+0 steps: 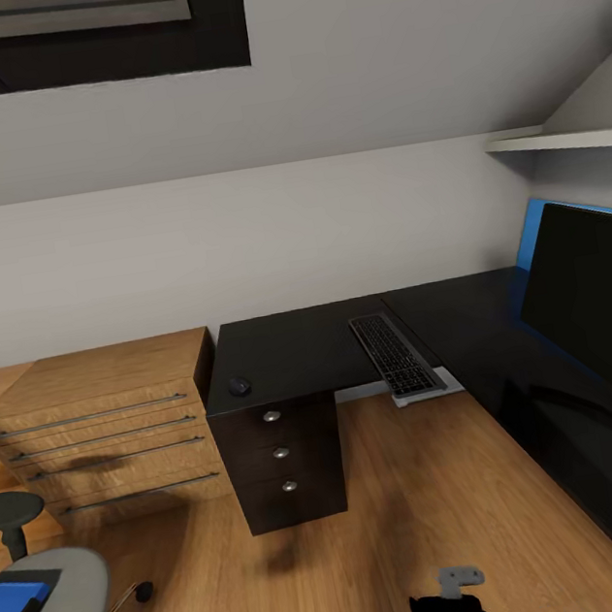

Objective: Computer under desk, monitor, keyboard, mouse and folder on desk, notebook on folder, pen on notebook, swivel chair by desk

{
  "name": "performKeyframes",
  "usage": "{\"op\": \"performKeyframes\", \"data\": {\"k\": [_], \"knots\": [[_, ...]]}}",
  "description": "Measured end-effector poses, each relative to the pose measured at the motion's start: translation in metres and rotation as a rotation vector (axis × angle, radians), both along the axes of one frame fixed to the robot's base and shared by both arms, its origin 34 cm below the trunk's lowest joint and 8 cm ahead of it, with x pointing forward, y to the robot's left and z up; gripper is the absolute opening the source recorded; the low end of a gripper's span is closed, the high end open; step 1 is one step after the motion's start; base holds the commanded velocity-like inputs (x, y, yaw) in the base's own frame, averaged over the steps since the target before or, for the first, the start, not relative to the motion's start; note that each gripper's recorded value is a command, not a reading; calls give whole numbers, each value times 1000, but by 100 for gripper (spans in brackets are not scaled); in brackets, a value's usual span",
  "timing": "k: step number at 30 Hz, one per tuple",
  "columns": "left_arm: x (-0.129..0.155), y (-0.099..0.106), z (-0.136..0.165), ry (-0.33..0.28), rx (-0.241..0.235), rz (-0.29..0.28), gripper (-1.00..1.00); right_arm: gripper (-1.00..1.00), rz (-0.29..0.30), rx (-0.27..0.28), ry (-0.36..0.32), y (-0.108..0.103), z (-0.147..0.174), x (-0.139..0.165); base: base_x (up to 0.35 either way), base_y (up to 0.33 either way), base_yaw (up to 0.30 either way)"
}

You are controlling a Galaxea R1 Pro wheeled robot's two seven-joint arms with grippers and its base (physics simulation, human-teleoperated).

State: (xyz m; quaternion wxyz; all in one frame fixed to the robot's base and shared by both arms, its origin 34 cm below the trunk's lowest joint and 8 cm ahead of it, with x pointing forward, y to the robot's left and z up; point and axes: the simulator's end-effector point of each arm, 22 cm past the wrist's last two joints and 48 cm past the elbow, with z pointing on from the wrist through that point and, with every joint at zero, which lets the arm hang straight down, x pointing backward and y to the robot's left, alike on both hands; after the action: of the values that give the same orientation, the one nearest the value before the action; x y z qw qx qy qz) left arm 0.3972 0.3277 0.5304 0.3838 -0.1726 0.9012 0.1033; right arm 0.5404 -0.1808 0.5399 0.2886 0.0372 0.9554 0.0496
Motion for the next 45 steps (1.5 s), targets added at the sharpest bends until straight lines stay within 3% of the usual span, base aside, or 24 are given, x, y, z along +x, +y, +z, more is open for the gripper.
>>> {"op": "performKeyframes", "data": {"k": [9,17,30,45], "knots": [[0,0,5,2,0,0,100,100,-12,-22,-21,-10,7,4,0,0,0],[0,0,17,3,0,0,100,100,-31,-41,-135,-26,39,34,0,0,0],[-4,0,35,19,-2,2,100,100,-27,-59,-240,-35,67,33,0,0,0],[-12,-3,47,90,-22,0,100,100,-26,-64,-251,-38,86,25,0,0,0]]}}
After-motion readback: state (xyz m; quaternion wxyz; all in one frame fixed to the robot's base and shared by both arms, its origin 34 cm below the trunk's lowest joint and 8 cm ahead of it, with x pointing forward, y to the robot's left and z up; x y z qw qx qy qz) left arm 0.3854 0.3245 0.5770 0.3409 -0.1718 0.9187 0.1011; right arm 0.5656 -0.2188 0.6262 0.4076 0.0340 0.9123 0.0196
